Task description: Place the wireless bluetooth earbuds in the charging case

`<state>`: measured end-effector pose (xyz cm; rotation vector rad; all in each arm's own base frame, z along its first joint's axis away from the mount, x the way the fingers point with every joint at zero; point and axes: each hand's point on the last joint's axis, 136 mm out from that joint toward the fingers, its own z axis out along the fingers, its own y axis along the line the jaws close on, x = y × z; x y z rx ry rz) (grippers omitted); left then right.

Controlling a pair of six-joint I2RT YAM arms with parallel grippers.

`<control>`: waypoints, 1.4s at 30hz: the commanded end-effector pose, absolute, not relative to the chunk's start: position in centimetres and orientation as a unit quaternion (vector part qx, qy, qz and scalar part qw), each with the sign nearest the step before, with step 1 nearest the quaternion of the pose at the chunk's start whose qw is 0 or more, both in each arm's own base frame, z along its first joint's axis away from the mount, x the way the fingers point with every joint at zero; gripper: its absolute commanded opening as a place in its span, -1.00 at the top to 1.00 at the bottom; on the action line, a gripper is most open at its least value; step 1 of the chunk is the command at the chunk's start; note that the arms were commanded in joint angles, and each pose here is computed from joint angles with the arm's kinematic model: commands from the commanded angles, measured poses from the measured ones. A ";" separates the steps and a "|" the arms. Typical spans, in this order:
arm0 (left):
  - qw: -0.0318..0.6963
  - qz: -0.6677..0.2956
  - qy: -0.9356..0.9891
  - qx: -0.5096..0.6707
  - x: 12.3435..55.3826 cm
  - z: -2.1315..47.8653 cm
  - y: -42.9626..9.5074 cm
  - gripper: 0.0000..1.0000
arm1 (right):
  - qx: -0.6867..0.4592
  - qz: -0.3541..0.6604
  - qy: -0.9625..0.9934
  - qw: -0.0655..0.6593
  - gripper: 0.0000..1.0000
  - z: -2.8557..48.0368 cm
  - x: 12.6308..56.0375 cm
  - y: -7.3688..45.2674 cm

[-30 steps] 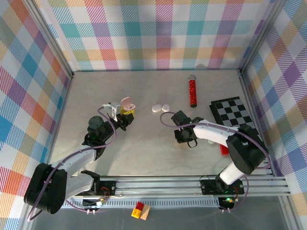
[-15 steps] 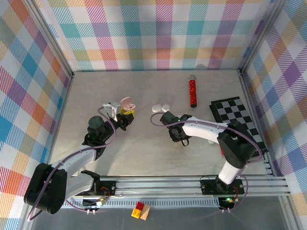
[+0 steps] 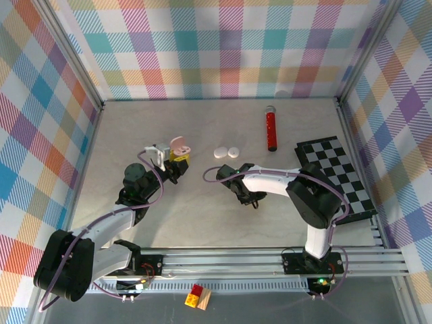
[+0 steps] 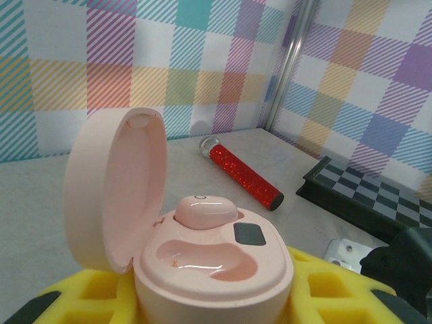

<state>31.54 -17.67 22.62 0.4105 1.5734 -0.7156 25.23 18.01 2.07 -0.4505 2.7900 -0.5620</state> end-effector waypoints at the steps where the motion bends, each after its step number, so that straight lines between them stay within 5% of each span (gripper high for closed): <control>1: 0.655 -0.313 0.660 0.195 31.5 25.0 -18.1 0.31 | -0.160 -0.214 0.956 0.123 0.44 2.1 25.1 17.6; 20: 0.651 -0.316 0.660 0.203 31.3 24.4 -18.4 0.31 | -0.174 -0.148 0.960 0.160 0.62 3.9 25.6 19.2; 31: 0.654 -0.310 0.644 0.248 31.1 24.2 -21.7 0.32 | -0.111 0.200 0.926 0.301 0.62 13.9 26.7 23.8; 42: 0.644 -0.299 0.624 0.327 30.6 23.5 -27.2 0.32 | -0.117 0.430 0.825 0.348 0.63 24.3 25.3 26.0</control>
